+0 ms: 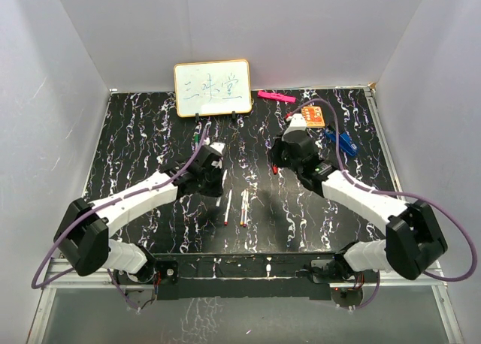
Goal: Insert the pens into the pen caps
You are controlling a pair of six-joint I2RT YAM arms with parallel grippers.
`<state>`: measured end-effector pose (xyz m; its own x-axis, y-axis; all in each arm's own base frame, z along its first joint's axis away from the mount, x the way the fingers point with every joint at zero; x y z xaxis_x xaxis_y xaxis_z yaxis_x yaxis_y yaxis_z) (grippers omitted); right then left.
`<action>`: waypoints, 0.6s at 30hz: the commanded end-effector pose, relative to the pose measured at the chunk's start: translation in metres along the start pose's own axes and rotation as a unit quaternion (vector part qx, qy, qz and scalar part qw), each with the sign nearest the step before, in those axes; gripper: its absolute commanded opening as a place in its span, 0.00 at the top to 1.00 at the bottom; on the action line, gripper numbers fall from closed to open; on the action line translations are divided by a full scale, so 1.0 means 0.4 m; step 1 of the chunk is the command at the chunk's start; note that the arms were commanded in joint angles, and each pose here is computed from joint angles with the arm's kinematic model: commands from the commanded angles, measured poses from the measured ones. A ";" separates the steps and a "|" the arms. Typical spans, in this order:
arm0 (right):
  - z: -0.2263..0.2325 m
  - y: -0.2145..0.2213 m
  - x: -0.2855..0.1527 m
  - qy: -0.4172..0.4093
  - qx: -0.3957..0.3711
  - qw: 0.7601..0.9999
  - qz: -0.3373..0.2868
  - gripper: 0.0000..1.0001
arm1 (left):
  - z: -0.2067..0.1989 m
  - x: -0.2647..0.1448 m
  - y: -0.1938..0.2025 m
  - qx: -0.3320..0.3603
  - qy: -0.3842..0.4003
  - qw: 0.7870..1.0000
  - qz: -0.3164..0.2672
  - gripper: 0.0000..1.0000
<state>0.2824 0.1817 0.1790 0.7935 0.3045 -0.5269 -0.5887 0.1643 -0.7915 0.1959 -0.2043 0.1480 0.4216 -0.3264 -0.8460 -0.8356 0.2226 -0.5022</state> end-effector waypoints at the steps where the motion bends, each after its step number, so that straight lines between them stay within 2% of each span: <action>1: 0.061 -0.119 -0.031 -0.075 0.027 0.988 -0.131 1.00 | -0.029 -0.032 -0.049 0.002 0.056 0.996 -0.075 1.00; 10: 0.104 -0.195 -0.065 -0.145 0.048 0.962 -0.229 1.00 | -0.083 -0.040 -0.128 0.031 0.148 0.968 -0.201 1.00; 18: 0.139 -0.202 -0.096 -0.241 0.055 0.925 -0.288 1.00 | -0.138 -0.060 -0.129 0.064 0.266 0.929 -0.247 1.00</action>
<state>0.2961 0.2023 0.2398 0.8835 0.4666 -0.0420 -0.2548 0.4033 -0.8789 0.2154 -0.2492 0.1785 0.5224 -0.7017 -0.4845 -0.6140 0.0847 -0.7847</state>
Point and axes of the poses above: each gripper's point midway between its finger pads, its own x axis out along the fingers, its own z axis along the line the jaws close on, y = z × x, the point moved 7 cm from there along -x, back along the fingers, and after that the axes turned 4 degrees about x, right-handed, at the moved point
